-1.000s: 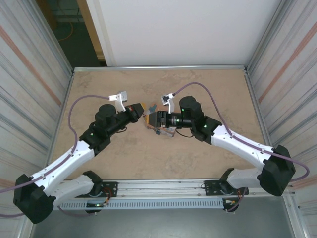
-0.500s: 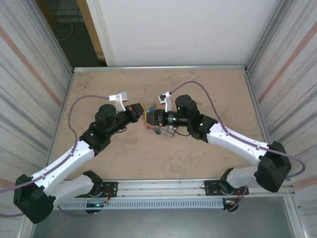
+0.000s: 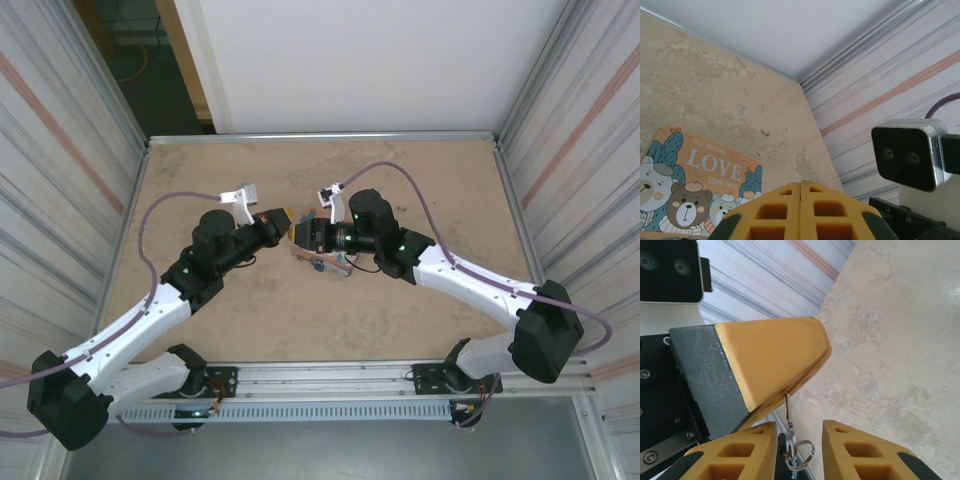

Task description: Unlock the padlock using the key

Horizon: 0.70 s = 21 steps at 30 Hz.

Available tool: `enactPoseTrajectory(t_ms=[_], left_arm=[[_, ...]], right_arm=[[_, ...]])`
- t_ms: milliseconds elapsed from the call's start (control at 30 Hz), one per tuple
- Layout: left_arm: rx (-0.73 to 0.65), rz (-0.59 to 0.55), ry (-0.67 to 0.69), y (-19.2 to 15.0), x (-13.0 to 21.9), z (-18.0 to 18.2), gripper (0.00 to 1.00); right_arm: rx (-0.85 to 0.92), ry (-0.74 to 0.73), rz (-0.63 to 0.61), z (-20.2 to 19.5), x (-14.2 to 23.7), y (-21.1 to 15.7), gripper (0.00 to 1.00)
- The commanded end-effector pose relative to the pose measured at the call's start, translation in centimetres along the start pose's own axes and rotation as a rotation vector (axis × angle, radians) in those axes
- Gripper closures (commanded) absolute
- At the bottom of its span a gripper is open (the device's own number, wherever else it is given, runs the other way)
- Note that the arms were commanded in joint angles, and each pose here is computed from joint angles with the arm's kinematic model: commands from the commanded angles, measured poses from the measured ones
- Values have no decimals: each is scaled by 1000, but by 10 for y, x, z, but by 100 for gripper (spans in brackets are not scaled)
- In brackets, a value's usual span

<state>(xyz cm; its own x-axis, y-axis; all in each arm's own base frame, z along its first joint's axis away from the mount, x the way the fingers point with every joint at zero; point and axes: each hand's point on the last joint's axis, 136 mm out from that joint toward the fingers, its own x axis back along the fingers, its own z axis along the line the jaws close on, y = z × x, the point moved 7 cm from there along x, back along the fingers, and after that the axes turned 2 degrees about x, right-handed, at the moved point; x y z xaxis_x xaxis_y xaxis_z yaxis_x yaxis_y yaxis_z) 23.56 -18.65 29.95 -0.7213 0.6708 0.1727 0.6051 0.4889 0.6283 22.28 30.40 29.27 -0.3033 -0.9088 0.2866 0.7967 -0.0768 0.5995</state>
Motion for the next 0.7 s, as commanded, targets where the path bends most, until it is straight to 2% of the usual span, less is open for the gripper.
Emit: enactPoseTrajectory(t_ms=[0, 233, 433, 667], left_arm=[[-11, -29, -24, 6, 0, -7, 100], [-8, -34, -20, 6, 1, -7, 100], [-6, -40, -16, 7, 1, -6, 100], [-10, -43, -15, 8, 4, -8, 98]], right_arm=[[8, 3, -9, 8, -1, 6, 75], [-4, -20, 6, 3, 0, 1, 83], [-6, -28, 11, 1, 5, -2, 99], [-3, -48, 15, -4, 12, -6, 100]])
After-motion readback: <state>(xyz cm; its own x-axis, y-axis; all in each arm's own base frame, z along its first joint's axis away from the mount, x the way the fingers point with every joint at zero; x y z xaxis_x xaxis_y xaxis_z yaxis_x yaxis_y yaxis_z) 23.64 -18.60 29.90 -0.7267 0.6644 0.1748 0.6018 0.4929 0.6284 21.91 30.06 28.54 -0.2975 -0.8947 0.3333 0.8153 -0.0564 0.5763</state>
